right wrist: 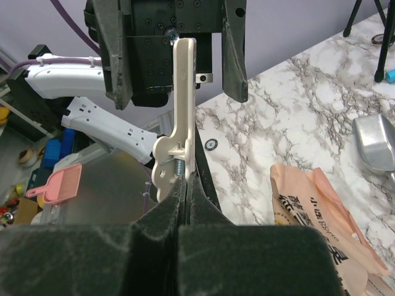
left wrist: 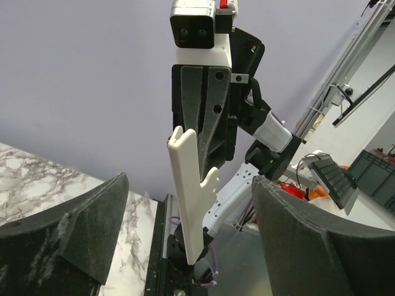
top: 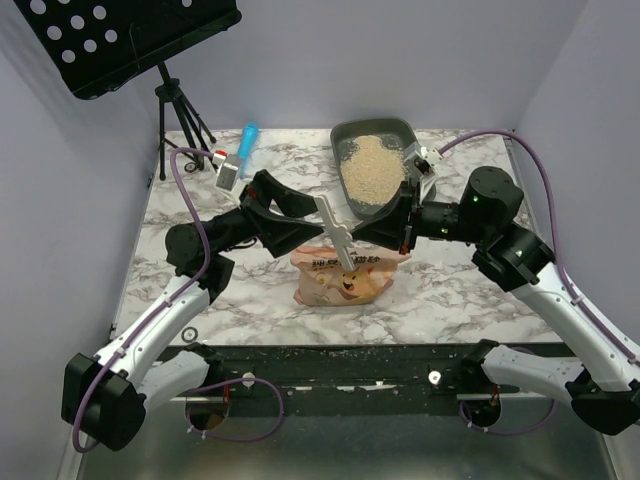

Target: Fill the litter box with clean litter

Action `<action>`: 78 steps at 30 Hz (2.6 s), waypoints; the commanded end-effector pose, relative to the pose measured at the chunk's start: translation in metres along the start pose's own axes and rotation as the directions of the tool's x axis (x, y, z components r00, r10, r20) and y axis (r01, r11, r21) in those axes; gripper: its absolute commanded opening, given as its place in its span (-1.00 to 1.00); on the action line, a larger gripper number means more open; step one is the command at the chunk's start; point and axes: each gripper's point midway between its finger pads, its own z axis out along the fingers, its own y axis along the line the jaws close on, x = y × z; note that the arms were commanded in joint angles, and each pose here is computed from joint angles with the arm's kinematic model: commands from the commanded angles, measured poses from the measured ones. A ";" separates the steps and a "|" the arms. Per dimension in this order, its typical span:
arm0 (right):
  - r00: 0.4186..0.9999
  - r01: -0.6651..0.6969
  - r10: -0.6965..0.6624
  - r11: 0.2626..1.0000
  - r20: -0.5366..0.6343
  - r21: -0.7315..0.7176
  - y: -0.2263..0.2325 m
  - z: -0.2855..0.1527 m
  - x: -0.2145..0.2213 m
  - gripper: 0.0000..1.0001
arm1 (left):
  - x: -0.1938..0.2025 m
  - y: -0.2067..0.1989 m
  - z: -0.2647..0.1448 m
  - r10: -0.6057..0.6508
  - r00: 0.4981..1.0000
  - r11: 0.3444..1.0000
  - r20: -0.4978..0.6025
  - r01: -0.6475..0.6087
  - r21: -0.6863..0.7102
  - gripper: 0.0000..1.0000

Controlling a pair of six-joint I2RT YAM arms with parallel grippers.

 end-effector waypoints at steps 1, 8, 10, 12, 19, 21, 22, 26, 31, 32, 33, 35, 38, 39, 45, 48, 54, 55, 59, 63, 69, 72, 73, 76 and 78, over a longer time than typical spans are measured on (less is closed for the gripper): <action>1.000 0.005 -0.004 0.999 0.026 -0.042 0.005 0.002 -0.005 -0.99 | -0.003 -0.008 0.001 0.033 0.999 0.998 -0.009 -0.032 0.045 0.69; 1.000 -0.003 0.004 0.999 0.021 -0.039 0.002 0.004 0.000 -0.99 | -0.004 -0.010 0.002 0.037 0.999 0.998 -0.006 -0.037 0.057 0.31; 1.000 -0.006 0.007 0.999 0.020 -0.040 0.002 0.004 0.001 -0.99 | -0.006 -0.010 0.002 0.042 0.999 0.997 0.004 -0.042 0.058 0.22; 1.000 -0.007 0.008 0.999 0.016 -0.039 0.001 0.005 0.003 -0.99 | -0.009 -0.013 0.002 0.054 0.998 0.996 0.019 -0.055 0.068 0.07; 1.000 -0.019 0.020 0.999 0.013 -0.044 0.000 0.005 0.006 -0.99 | -0.012 -0.017 0.004 0.062 0.998 0.993 0.032 -0.065 0.097 -0.41; 1.000 -0.018 0.019 0.999 0.013 -0.048 0.001 0.006 0.006 -0.99 | -0.011 -0.018 0.003 0.060 0.998 0.992 0.030 -0.063 0.110 -0.64; 1.000 -0.018 0.019 0.999 0.017 -0.049 0.002 0.005 0.005 -0.99 | -0.010 -0.019 0.003 0.059 0.998 0.991 0.029 -0.062 0.117 -0.79; 1.000 -0.031 0.031 0.998 0.001 -0.050 0.000 0.007 0.009 -0.72 | -0.009 -0.022 0.003 0.059 0.998 0.989 0.024 -0.062 0.138 -1.00; 1.000 0.023 -0.023 1.000 0.008 0.003 -0.001 -0.003 0.004 0.12 | -0.007 -0.024 0.002 0.073 0.997 0.988 0.000 -0.072 0.136 -1.00; 0.999 0.048 -0.048 0.999 0.010 0.006 0.001 -0.006 0.001 0.21 | -0.005 -0.022 0.002 0.069 0.998 0.990 -0.011 -0.068 0.122 -1.00; 0.998 0.067 -0.067 0.998 0.006 0.005 0.003 -0.009 0.000 0.26 | -0.004 -0.019 0.001 0.076 0.997 0.991 -0.013 -0.074 0.110 -1.00; 0.995 0.100 -0.100 0.995 -0.002 0.015 0.005 -0.014 -0.001 0.28 | -0.001 -0.018 -0.001 0.080 0.997 0.992 -0.021 -0.078 0.100 -1.00; 0.989 0.150 -0.150 0.988 -0.002 0.031 0.008 -0.023 -0.002 0.28 | 0.002 -0.017 -0.002 0.080 0.996 0.993 -0.033 -0.077 0.090 -1.00; 0.986 0.164 -0.165 0.986 0.003 0.034 0.010 -0.026 -0.003 0.28 | 0.003 -0.017 -0.003 0.083 0.996 0.993 -0.042 -0.080 0.086 -1.00; 0.986 0.164 -0.165 0.985 -0.013 -0.050 0.025 -0.026 -0.002 0.33 | 0.005 -0.015 -0.002 0.088 0.994 0.994 -0.064 -0.083 0.071 -1.00; 0.991 0.132 -0.134 0.990 -0.030 -0.057 0.021 -0.019 -0.002 0.36 | 0.003 -0.017 -0.002 0.085 0.994 0.994 -0.066 -0.080 0.075 -1.00; 0.994 0.088 -0.093 0.993 -0.058 -0.079 0.011 -0.003 0.003 0.35 | 0.002 -0.021 -0.002 0.092 0.994 0.993 -0.065 -0.086 0.079 -1.00; 0.994 0.084 -0.090 0.992 -0.063 -0.089 0.010 0.000 0.004 0.35 | 0.002 -0.021 -0.002 0.092 0.994 0.993 -0.065 -0.086 0.079 -1.00; 0.995 0.058 -0.068 0.990 -0.069 -0.129 0.012 0.005 0.007 0.34 | 0.002 -0.020 -0.001 0.087 0.993 0.993 -0.076 -0.081 0.081 -1.00; 0.996 0.044 -0.055 0.988 -0.072 -0.146 0.013 0.007 0.008 0.33 | 0.003 -0.018 0.000 0.087 0.993 0.994 -0.080 -0.081 0.075 -1.00; 0.996 0.022 -0.036 0.988 -0.086 -0.156 0.011 0.010 0.013 0.32 | 0.001 -0.016 0.001 0.088 0.993 0.994 -0.077 -0.083 0.074 -1.00; 0.996 0.013 -0.027 0.988 -0.089 -0.156 0.009 0.013 0.014 0.30 | 0.001 -0.017 0.002 0.081 0.994 0.994 -0.075 -0.075 0.080 -1.00; 0.996 0.010 -0.024 0.988 -0.091 -0.155 0.008 0.013 0.015 0.29 | 0.000 -0.017 0.002 0.081 0.994 0.994 -0.074 -0.075 0.081 -1.00; 0.995 0.004 -0.019 0.988 -0.094 -0.156 0.007 0.015 0.016 0.28 | 0.000 -0.016 0.002 0.080 0.994 0.994 -0.074 -0.074 0.079 -1.00; 0.995 -0.005 -0.012 0.986 -0.102 -0.164 0.007 0.016 0.018 0.20 | 0.001 -0.016 0.002 0.077 0.994 0.994 -0.077 -0.071 0.079 -1.00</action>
